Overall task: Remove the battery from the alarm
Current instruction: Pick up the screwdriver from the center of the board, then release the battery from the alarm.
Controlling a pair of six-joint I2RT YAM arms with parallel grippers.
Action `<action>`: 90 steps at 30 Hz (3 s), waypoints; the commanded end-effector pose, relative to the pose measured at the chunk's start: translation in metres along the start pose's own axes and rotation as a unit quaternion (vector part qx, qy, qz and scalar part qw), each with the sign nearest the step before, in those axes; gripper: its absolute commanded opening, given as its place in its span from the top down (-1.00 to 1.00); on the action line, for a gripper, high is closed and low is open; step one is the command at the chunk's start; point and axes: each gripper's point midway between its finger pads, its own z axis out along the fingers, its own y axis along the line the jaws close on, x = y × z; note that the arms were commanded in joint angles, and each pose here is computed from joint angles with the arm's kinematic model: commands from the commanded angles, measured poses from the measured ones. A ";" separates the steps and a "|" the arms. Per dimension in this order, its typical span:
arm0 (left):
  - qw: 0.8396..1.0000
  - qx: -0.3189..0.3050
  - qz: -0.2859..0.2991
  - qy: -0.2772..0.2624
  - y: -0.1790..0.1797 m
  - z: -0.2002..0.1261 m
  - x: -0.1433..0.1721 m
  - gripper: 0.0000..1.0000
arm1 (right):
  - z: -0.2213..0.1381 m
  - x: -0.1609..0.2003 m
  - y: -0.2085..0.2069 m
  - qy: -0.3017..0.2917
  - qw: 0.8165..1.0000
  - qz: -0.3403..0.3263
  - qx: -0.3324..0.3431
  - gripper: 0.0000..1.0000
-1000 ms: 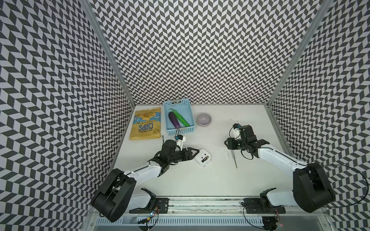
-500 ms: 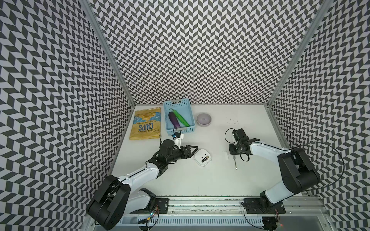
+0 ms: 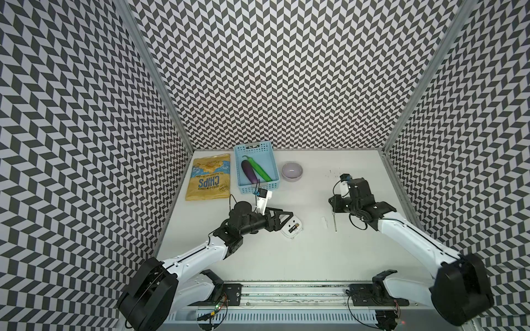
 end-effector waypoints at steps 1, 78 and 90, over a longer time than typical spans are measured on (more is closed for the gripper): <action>0.995 0.084 0.061 -0.002 -0.045 0.017 -0.013 -0.48 | -0.030 -0.025 0.056 -0.053 0.987 0.057 -0.141 0.94; 0.928 -0.235 -0.236 0.168 0.105 0.010 0.114 -0.49 | 0.025 0.013 0.107 -0.203 0.967 -0.046 -0.145 1.00; 0.914 -0.256 -0.249 0.195 0.114 0.010 0.128 -0.15 | 0.056 0.032 0.103 -0.172 0.974 -0.075 -0.124 1.00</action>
